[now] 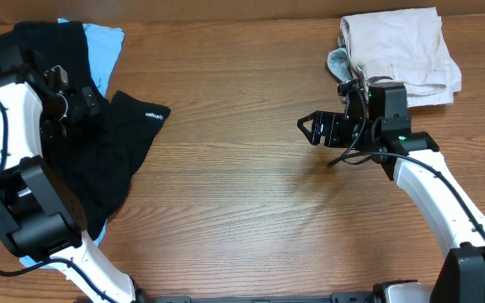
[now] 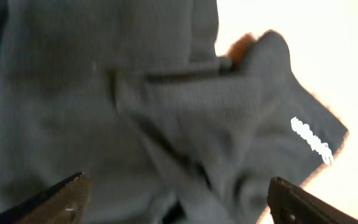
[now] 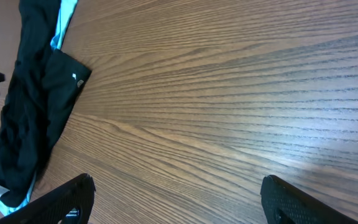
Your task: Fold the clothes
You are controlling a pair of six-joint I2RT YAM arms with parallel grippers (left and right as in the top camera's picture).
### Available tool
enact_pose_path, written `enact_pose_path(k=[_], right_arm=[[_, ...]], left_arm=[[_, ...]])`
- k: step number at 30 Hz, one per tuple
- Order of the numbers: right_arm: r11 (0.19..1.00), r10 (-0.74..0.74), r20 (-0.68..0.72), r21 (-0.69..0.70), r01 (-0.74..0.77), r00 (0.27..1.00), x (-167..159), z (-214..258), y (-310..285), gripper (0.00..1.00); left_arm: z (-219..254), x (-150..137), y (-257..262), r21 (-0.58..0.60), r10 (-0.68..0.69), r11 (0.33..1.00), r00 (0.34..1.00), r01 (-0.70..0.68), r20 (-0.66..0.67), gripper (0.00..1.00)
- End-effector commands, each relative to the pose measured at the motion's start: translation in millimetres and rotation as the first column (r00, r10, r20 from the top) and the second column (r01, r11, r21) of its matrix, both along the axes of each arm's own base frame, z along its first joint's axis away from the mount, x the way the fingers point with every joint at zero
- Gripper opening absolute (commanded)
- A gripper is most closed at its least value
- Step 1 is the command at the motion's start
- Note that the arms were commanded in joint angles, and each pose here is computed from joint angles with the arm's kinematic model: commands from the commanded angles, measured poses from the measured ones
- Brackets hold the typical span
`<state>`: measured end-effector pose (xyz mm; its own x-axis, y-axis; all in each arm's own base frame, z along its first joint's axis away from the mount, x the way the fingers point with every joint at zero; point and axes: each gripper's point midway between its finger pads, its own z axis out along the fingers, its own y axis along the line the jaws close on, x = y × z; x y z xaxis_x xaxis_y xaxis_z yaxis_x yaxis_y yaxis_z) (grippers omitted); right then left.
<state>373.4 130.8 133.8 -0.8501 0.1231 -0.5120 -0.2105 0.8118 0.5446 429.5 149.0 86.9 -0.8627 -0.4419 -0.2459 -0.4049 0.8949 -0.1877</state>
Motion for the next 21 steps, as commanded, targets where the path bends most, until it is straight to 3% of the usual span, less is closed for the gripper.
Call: enact_pose_path(k=[1,11,17,21], right_arm=[[1.000,0.002,0.034,-0.001,-0.002,0.999,5.7,10.7,0.9,0.89],[1.000,0.002,0.034,0.000,-0.002,0.999,5.7,10.7,0.9,0.89],[1.000,0.002,0.034,-0.001,-0.002,0.999,5.7,10.7,0.9,0.89],[1.000,0.002,0.034,-0.001,-0.002,0.999,5.7,10.7,0.9,0.89]], left_arm=[[-12.7,3.2,-3.9,-0.024,0.034,0.999,0.999,-0.033,0.027,0.88],[-36.8,26.4,-20.6,-0.004,-0.019,1.000,0.990,0.020,0.139,0.71],[-42.9,27.0,-23.1,0.012,-0.026,1.000,0.989,0.025,0.143,0.36],[-48.0,22.6,-24.7,0.007,-0.026,1.000,0.991,0.025,0.129,0.04]])
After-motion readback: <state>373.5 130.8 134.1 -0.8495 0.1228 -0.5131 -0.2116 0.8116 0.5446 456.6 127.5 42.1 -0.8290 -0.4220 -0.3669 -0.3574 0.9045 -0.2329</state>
